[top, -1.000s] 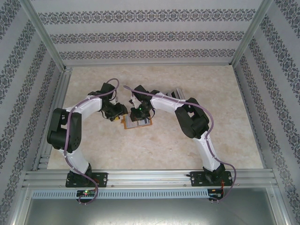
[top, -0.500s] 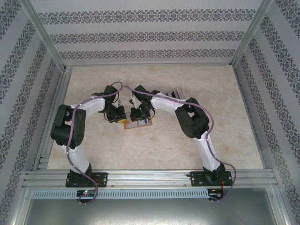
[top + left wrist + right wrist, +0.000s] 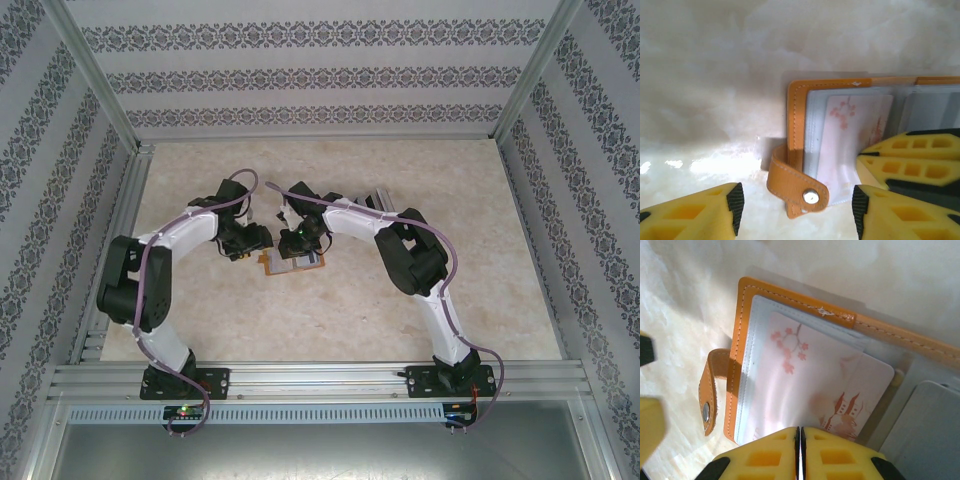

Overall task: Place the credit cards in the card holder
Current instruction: Insert the credit card into the card slot, then flip over the card slot on the card holder.

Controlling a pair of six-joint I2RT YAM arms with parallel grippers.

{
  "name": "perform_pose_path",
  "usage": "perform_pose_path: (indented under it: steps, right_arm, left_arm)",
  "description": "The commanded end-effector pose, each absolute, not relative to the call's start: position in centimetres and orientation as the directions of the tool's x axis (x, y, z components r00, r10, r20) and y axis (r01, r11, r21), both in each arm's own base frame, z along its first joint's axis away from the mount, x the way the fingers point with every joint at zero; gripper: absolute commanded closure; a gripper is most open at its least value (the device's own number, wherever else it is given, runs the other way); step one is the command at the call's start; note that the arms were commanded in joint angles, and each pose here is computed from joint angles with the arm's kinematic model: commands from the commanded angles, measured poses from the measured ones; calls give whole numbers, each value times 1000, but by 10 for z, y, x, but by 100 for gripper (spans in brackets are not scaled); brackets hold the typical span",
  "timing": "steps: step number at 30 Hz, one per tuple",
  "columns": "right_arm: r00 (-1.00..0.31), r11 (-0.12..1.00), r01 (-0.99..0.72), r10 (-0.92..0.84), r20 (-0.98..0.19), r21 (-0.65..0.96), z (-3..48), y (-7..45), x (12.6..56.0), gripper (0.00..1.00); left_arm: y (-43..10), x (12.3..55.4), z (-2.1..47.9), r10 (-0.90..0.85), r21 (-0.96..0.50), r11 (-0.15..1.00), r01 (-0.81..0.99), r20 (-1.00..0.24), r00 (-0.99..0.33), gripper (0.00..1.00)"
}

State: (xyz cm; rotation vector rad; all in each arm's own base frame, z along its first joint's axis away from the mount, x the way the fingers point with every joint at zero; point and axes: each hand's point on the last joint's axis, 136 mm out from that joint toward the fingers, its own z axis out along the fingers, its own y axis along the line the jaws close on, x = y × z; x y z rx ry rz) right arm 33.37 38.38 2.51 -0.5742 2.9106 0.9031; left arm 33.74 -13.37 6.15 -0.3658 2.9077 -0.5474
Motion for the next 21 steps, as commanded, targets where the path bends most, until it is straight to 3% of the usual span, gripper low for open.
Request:
perform_pose_path:
  steps: [1,10,21]
  right_arm:
    - [-940,780,-336,-316,-132,527,25,374,334,86]
    - [-941,779,-333,-315,-128,531,24,373,334,86]
    - [-940,780,-333,-315,-127,530,25,372,333,86]
  left_arm:
    - [-127,323,62,-187,-263,954,-147,-136,-973,36]
    - [-138,317,49,-48,-121,992,-35,-102,-994,34]
    - [-144,321,28,-36,-115,993,-26,-85,-996,36]
